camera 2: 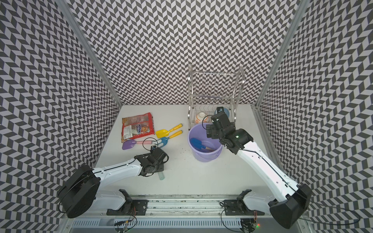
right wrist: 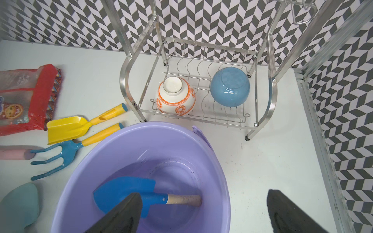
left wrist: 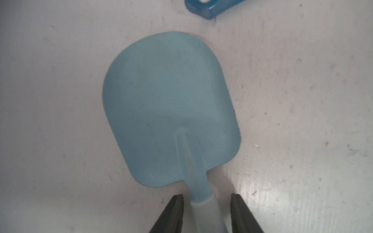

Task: Organize the gardening tools
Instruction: Pick up the gardening tool from the center of the board.

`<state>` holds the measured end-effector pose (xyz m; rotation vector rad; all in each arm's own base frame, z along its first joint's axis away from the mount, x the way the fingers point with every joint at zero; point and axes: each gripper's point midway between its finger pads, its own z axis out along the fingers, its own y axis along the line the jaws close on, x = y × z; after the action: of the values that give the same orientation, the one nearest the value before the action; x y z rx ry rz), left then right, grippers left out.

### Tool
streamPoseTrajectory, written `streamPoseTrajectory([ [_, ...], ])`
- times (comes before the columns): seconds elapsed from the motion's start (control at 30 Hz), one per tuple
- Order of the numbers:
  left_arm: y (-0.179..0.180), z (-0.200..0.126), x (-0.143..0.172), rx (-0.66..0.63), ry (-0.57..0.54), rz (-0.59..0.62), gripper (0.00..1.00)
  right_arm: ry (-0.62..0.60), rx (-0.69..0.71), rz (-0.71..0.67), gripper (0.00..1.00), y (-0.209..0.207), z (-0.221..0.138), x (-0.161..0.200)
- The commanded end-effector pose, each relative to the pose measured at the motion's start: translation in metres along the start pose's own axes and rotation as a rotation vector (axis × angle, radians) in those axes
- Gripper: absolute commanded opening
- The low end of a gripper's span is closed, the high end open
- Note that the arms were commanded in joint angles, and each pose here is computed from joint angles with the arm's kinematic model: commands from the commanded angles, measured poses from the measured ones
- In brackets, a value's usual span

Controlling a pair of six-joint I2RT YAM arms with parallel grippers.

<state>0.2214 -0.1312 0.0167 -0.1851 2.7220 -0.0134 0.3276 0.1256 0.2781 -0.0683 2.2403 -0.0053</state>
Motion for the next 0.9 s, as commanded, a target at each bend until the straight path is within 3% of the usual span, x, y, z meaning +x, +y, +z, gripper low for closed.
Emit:
streamPoseTrajectory([
  [0.0, 0.014, 0.012, 0.038, -0.025, 0.13, 0.013, 0.22, -0.09, -0.064, 0.054, 1.0, 0.005, -0.014, -0.021],
  [0.17, 0.017, 0.004, 0.033, -0.03, 0.11, 0.002, 0.02, -0.116, -0.104, 0.05, 1.0, 0.009, -0.02, -0.024],
  [0.4, 0.013, -0.025, -0.003, -0.025, -0.011, -0.028, 0.0, -0.17, -0.121, 0.096, 1.0, 0.005, -0.031, -0.028],
  [0.57, 0.009, -0.063, -0.055, 0.002, -0.246, -0.078, 0.0, -0.211, -0.18, 0.137, 1.0, 0.009, -0.044, -0.037],
  [0.87, -0.035, -0.145, -0.137, 0.276, -0.663, -0.082, 0.0, -0.26, -0.433, 0.137, 0.96, 0.043, -0.068, -0.054],
])
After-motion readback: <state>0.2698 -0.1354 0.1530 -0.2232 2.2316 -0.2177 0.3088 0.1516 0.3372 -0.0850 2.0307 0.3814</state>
